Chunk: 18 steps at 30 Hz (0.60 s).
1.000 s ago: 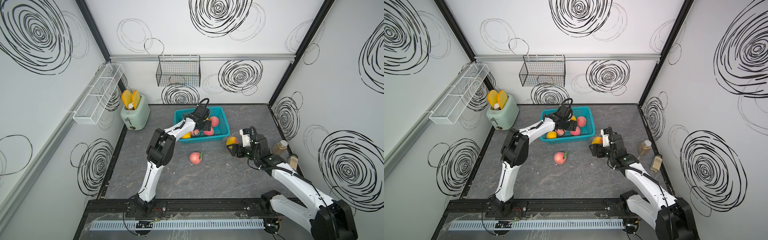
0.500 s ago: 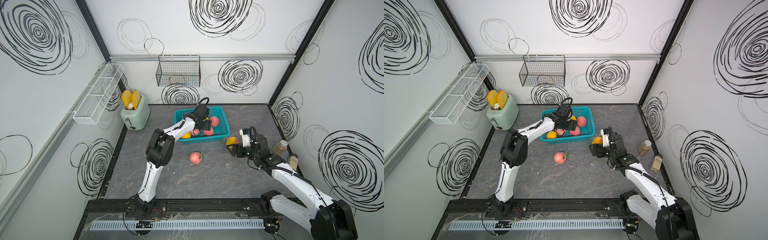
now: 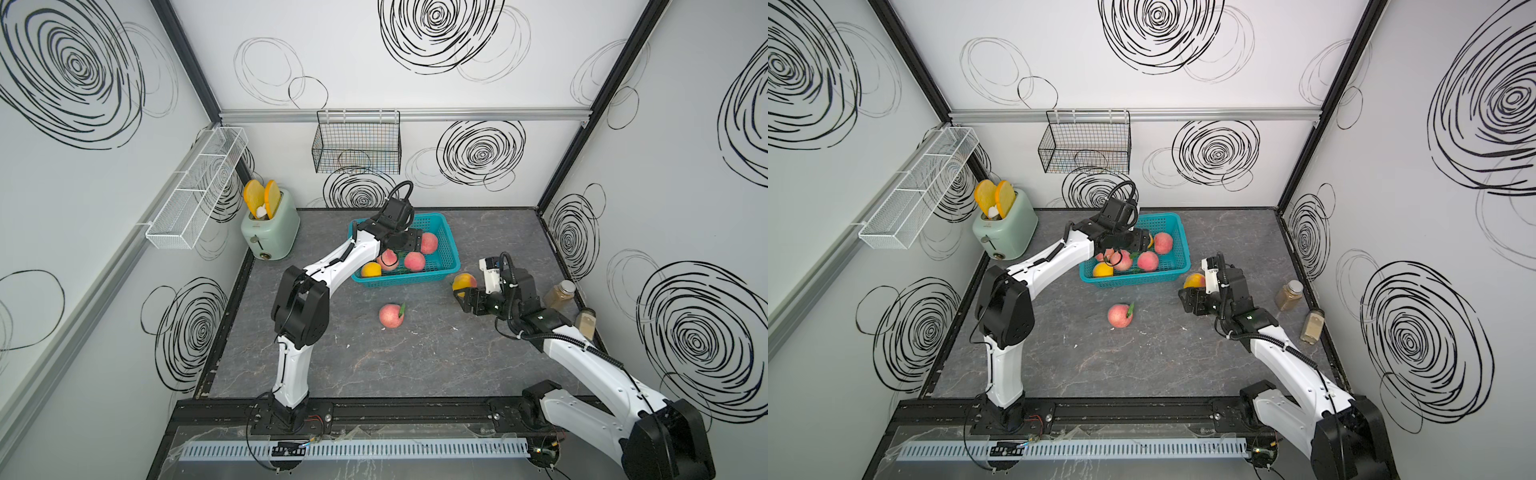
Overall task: Put the peaches into the basket
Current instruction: Place the peach in the basket.
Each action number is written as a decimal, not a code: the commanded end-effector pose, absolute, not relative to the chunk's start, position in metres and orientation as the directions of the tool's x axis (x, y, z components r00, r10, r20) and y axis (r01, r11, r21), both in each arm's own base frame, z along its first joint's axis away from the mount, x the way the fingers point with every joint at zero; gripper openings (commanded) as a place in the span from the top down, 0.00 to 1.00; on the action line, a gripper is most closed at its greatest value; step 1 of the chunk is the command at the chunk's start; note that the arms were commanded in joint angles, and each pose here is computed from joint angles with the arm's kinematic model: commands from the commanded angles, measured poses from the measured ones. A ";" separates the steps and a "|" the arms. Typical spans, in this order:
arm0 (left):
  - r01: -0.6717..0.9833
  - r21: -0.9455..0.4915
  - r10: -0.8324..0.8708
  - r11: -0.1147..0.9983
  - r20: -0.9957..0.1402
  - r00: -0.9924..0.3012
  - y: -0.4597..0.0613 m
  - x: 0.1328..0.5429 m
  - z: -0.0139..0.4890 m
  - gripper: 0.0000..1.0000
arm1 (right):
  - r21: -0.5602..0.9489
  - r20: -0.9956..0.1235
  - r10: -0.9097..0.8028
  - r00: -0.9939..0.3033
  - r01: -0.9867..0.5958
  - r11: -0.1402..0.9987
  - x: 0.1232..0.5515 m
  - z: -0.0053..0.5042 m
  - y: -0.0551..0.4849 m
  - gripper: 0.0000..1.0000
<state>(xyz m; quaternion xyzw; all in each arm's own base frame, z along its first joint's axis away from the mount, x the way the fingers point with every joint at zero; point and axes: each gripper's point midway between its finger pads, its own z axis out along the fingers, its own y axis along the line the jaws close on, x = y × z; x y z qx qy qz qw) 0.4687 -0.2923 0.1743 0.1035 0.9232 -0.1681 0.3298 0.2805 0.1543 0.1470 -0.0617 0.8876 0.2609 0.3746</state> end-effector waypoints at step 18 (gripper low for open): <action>0.300 -0.324 0.003 0.897 -0.674 -0.739 -0.250 0.440 0.204 0.21 | 0.420 -0.692 0.099 -0.715 -0.288 0.861 0.280 0.145 0.152 0.20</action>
